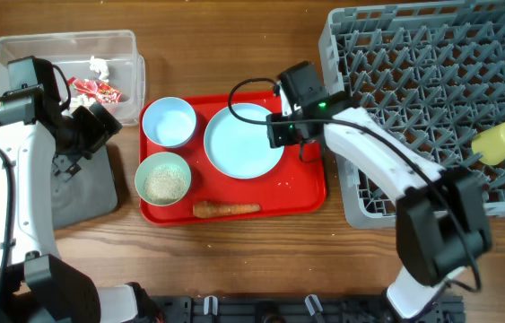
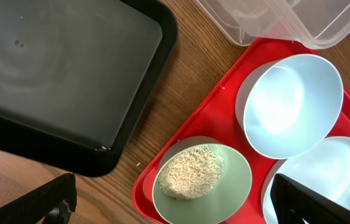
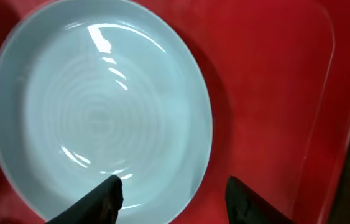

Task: Sort waste into correct bins and load items into the dishwasher rack
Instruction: 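Grasp the light-blue plate rim with the right gripper and lift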

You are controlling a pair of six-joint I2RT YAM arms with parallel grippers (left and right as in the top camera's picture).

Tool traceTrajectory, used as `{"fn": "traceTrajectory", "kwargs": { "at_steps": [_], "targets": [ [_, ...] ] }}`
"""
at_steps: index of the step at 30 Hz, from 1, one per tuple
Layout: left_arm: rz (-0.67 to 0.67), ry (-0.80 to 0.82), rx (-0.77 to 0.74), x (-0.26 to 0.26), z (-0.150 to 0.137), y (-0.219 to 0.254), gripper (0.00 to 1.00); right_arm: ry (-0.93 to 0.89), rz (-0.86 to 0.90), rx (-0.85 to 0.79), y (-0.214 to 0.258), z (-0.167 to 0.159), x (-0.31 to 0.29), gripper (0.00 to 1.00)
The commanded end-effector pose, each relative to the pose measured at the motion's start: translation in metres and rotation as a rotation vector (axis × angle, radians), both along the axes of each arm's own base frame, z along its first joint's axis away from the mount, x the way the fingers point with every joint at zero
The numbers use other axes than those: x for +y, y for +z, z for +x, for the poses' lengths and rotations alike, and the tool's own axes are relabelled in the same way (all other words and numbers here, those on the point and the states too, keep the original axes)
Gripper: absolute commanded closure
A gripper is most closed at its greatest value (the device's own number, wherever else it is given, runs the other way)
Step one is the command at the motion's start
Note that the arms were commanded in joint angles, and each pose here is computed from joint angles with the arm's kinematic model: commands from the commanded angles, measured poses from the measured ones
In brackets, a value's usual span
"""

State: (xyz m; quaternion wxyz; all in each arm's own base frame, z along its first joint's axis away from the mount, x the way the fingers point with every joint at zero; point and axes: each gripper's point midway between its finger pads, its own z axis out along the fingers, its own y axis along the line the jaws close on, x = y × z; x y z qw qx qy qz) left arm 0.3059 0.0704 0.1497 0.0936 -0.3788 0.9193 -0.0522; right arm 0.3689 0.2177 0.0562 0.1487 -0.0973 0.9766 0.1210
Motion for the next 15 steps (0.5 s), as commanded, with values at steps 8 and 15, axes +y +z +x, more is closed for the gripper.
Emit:
{"fn": "traceTrajectory", "kwargs": {
  "at_steps": [8, 15],
  "targets": [
    [-0.005, 0.008, -0.036, -0.001, 0.002, 0.011, 0.00, -0.075, -0.038, 0.138, -0.064, -0.005, 0.000, 0.76],
    [-0.005, 0.008, -0.037, -0.001, 0.002, 0.011, 0.00, -0.102, -0.022, 0.060, -0.043, 0.012, -0.006, 0.96]
  ]
}}
